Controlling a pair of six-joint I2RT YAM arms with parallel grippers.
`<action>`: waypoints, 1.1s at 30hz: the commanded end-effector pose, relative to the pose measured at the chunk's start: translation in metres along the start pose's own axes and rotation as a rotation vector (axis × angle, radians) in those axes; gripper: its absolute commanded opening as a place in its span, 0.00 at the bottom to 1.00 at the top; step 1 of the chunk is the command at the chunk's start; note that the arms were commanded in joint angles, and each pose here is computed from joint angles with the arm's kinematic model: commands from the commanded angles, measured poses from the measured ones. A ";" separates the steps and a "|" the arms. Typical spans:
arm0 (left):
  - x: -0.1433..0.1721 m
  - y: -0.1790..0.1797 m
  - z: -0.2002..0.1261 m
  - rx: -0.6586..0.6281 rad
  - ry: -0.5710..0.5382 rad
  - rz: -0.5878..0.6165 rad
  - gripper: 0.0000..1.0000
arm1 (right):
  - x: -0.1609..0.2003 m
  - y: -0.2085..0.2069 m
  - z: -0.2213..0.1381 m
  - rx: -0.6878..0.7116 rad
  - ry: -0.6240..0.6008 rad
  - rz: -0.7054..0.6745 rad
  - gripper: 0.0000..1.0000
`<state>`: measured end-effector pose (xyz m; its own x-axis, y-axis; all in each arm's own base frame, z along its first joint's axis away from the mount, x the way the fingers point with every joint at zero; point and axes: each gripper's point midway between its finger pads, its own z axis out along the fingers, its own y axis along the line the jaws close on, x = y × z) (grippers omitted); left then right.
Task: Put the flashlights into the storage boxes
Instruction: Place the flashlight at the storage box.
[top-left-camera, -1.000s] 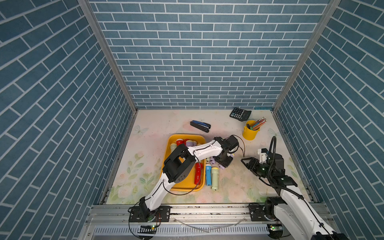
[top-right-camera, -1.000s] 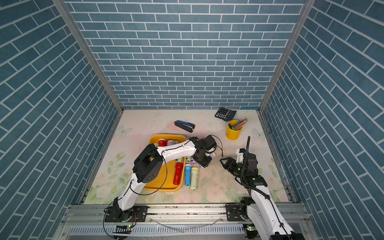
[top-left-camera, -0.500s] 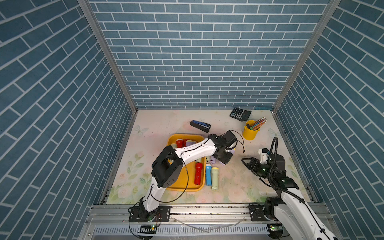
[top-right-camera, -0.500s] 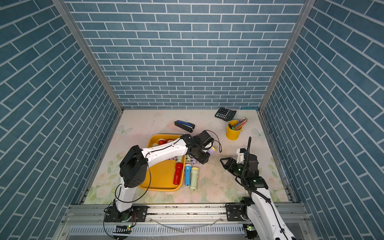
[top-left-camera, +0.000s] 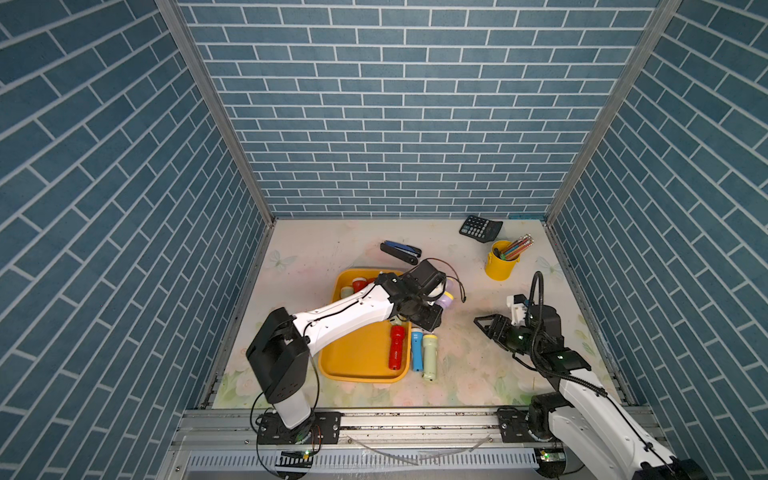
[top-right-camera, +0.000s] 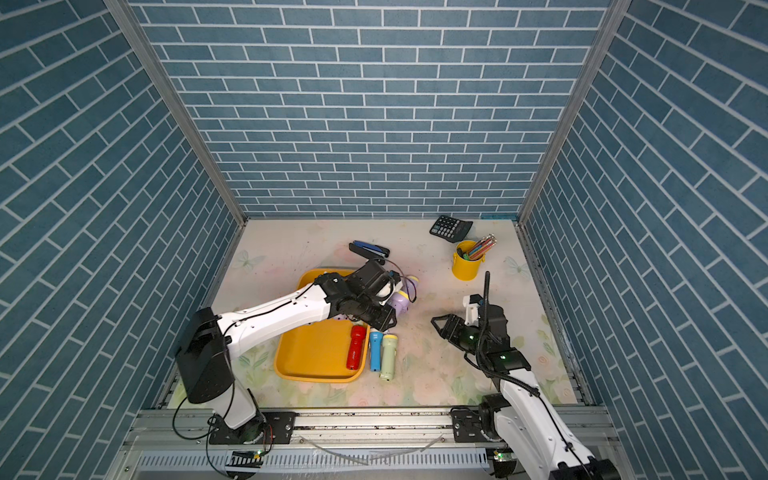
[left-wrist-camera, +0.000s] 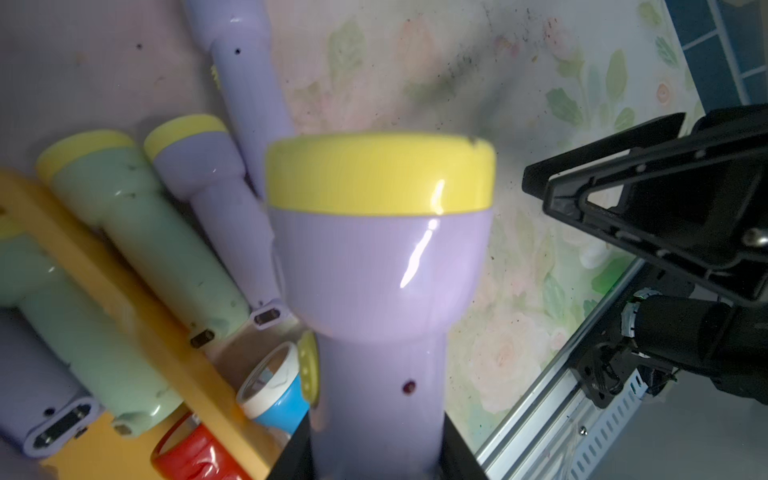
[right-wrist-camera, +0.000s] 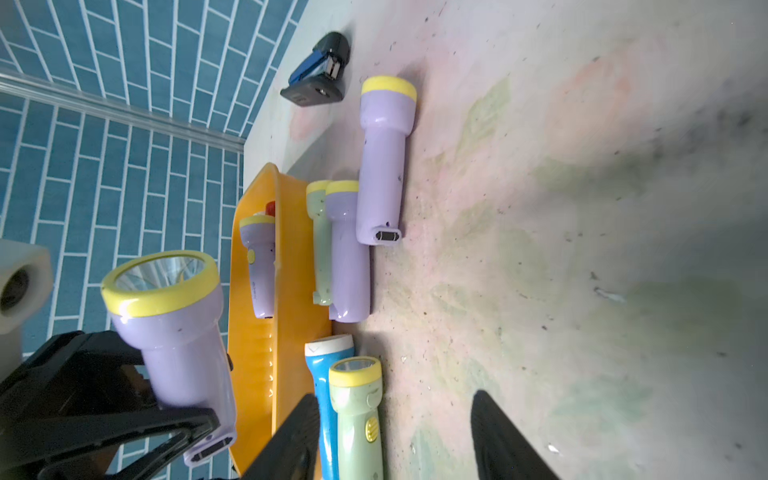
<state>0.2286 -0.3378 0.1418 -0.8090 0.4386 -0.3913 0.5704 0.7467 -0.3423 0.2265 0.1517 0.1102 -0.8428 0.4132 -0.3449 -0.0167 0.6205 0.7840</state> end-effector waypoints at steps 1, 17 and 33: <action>0.005 0.011 -0.017 0.079 -0.060 -0.112 0.30 | -0.022 0.039 0.005 -0.062 -0.054 -0.070 0.59; 0.089 0.074 -0.023 0.057 -0.114 -0.418 0.32 | -0.009 0.063 0.052 -0.072 0.076 -0.115 0.58; 0.109 0.096 -0.005 0.006 -0.091 -0.462 0.33 | -0.003 0.059 0.058 -0.066 0.093 -0.110 0.58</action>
<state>0.1896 -0.2182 0.0736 -0.9658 0.0286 -0.2578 0.1604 0.8470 -0.5069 0.2474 0.2196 0.1096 -0.8992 0.2533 -0.3567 -0.1244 0.6336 0.7636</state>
